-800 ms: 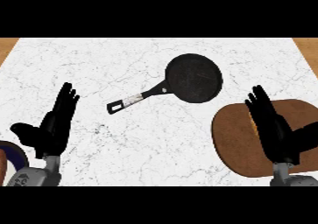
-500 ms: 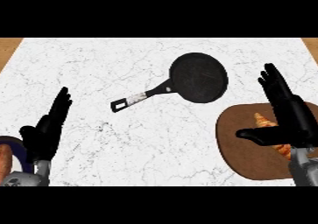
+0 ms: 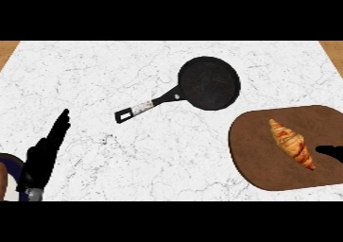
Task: Pick the croissant from the cutting board and place it in the pan
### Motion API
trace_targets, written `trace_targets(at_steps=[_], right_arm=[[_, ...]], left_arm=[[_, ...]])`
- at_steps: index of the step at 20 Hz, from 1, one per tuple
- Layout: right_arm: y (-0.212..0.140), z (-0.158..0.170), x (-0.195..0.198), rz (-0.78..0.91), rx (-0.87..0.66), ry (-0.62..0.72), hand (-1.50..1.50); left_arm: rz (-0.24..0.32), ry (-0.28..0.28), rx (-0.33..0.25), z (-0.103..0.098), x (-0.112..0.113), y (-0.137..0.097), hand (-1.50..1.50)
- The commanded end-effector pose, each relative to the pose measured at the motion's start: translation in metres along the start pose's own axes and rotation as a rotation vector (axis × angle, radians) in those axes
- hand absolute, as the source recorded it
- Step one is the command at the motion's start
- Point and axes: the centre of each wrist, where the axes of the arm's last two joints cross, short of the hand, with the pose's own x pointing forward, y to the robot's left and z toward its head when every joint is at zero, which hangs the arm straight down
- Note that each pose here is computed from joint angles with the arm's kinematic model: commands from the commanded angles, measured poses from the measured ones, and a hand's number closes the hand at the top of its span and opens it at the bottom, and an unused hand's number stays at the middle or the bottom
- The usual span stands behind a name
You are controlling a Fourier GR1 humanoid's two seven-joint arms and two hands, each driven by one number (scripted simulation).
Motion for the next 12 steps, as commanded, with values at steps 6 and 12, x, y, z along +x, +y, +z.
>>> trace_targets(at_steps=[6, 12], right_arm=[[-0.036, 0.007, 0.034, 0.450, 0.242, 0.021, -1.50], [-0.037, -0.004, 0.071, 0.487, 0.439, 0.035, -1.50]], left_arm=[[-0.020, -0.007, 0.003, 0.007, -0.005, -0.012, 0.00], [-0.030, 0.005, -0.012, 0.005, 0.011, 0.002, 0.00]])
